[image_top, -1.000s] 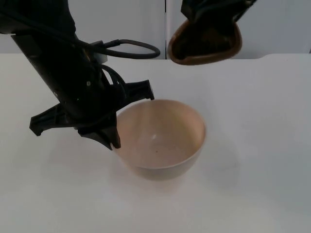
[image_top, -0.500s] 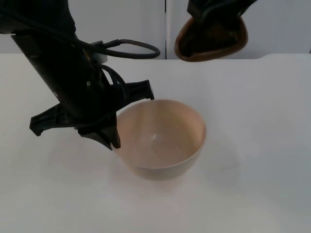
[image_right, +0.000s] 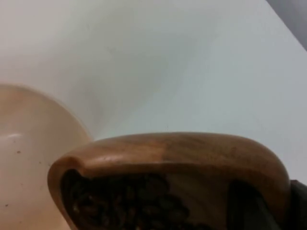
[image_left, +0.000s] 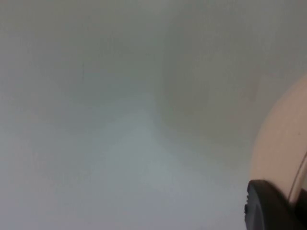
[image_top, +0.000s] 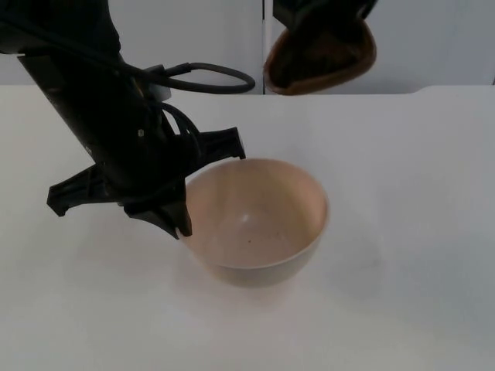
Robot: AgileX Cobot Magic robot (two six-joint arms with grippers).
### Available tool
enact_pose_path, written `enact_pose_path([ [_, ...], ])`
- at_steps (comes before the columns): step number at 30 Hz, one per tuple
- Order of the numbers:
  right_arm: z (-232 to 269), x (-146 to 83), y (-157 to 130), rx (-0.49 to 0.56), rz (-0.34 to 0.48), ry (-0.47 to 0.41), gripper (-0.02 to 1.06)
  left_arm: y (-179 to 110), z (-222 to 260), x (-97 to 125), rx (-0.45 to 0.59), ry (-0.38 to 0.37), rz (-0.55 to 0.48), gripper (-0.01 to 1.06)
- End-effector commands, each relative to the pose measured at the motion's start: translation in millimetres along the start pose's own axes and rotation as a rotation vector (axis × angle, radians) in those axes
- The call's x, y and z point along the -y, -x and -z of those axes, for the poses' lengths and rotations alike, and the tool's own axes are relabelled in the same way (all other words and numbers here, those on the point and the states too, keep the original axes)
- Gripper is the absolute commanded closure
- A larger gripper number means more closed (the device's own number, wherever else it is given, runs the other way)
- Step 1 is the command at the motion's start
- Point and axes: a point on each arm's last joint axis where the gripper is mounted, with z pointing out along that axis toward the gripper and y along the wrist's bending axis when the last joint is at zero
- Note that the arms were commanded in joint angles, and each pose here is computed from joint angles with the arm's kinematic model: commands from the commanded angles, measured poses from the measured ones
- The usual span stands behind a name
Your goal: Pick up the bowl with the left hand and pour the coffee beans from the cup into the bowl with the right hand.
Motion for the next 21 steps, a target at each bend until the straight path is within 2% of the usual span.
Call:
enact_pose_path([
  [1,7,-4,3,0.018,0.043,-0.029,1.04,-1,1,3,0.002,-0.009,0.006,1.05],
  [3,12,-10,5,0.033,0.101,-0.065,1.04,-1,1,3,0.002,-0.009,0.006,1.05],
  [4,12,-10,5,0.033,0.101,-0.065,1.04,-1,1,3,0.002,-0.009,0.006,1.05],
  [8,21,-19,9,0.066,0.194,-0.160,1.04,-1,1,3,0.002,-0.009,0.006,1.05],
  [9,21,-19,9,0.066,0.194,-0.160,1.04,-1,1,3,0.002,-0.009,0.006,1.05],
  [13,26,-27,11,0.080,0.280,-0.186,1.04,-1,1,3,0.000,-0.008,0.006,1.05],
  [21,30,-30,12,0.090,0.347,-0.232,1.04,-1,1,3,0.000,-0.008,0.006,1.05],
])
